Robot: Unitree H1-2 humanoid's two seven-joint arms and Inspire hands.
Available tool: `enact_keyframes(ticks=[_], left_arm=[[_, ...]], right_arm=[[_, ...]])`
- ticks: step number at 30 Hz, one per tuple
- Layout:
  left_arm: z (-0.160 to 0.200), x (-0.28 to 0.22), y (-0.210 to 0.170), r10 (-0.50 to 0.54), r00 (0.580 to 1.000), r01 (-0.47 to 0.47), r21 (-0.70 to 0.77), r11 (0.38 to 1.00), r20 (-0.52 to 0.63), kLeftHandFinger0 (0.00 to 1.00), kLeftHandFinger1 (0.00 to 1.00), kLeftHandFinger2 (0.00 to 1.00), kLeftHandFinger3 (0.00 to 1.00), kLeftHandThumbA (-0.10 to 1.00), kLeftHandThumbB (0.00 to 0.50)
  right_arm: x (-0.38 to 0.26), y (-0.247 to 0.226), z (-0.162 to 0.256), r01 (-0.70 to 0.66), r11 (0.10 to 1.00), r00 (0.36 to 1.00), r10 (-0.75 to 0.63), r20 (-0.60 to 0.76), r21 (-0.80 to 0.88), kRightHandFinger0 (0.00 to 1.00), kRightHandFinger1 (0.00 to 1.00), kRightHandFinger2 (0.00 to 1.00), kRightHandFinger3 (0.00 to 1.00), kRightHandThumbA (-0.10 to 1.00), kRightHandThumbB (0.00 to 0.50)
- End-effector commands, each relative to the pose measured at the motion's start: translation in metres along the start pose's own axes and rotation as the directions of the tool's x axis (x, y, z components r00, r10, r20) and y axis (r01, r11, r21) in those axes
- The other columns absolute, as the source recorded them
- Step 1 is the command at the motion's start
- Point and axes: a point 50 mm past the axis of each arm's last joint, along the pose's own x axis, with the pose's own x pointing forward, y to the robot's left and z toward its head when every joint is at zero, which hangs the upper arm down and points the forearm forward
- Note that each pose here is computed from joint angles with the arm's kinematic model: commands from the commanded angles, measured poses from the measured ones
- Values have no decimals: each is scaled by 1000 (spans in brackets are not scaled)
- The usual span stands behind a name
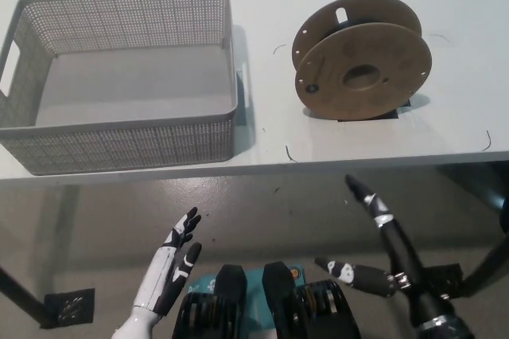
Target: Use the right hand to pick up a 3d printing filament and place it into a container on the left side
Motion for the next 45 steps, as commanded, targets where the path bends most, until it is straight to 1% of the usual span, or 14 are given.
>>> enact_keyframes(ticks=[1,2,9,11,14,18,20,21,23,30,36,43,44,45], left_arm=[[17,9,4,9,994,-11,16,1000,110,1000,1000,1000,1000,1000,173],[17,7,4,8,994,-10,19,1000,110,1000,1000,1000,1000,1000,168],[19,10,3,3,993,-5,16,1000,119,1000,1000,1000,1000,1000,186],[20,12,3,1,993,-4,18,1000,121,1000,1000,1000,1000,1000,185],[19,8,2,-2,994,0,21,1000,112,1000,1000,1000,1000,1000,187],[18,11,2,-3,993,1,20,1000,117,1000,1000,1000,1000,1000,182],[17,9,2,0,994,-1,9,1000,111,1000,1000,1000,1000,1000,184],[16,9,2,-1,994,0,8,1000,107,1000,1000,1000,1000,1000,191],[16,8,1,-1,994,1,8,1000,107,1000,1000,1000,1000,1000,180],[14,9,1,2,995,-2,4,1000,99,1000,1000,1000,1000,1000,184],[13,5,0,-7,996,6,8,1000,94,1000,1000,1000,1000,1000,177],[8,-6,-5,-23,997,23,0,1000,72,1000,1000,1000,1000,1000,173],[8,-8,-7,-25,997,25,-1,1000,68,1000,1000,1000,1000,1000,171],[7,-12,-8,-26,998,27,-1,1000,61,1000,1000,1000,1000,1000,164]], right_arm=[[0,-34,54,94,994,976,-80,205,-61,1000,1000,1000,1000,1000,179],[0,-42,65,114,991,961,-91,263,-72,1000,1000,1000,1000,1000,146],[25,-121,144,183,959,908,-80,412,-217,1000,1000,1000,1000,1000,244],[42,-144,164,180,953,917,-72,392,-245,1000,1000,1000,1000,1000,357],[67,-175,188,169,929,926,-35,376,-328,1000,1000,1000,1000,1000,361],[108,-213,236,126,877,951,26,307,-463,1000,1000,1000,1000,1000,417],[125,-223,254,91,856,965,49,256,-508,1000,1000,1000,1000,1000,422],[137,-227,262,67,828,970,77,231,-556,1000,1000,1000,1000,1000,350],[164,-238,275,25,766,984,96,152,-642,1000,1000,1000,1000,1000,329],[237,-246,290,-210,630,975,190,-114,-748,1000,1000,1000,1000,1000,373],[272,-237,298,-360,609,933,237,-271,-707,1000,1000,1000,1000,1000,438],[299,-224,299,-540,592,840,336,-425,-598,1000,1000,1000,1000,1000,407],[300,-222,298,-547,582,834,316,-452,-602,1000,1000,1000,1000,1000,448],[302,-215,295,-555,569,828,313,-465,-606,1000,1000,1000,1000,1000,441]])
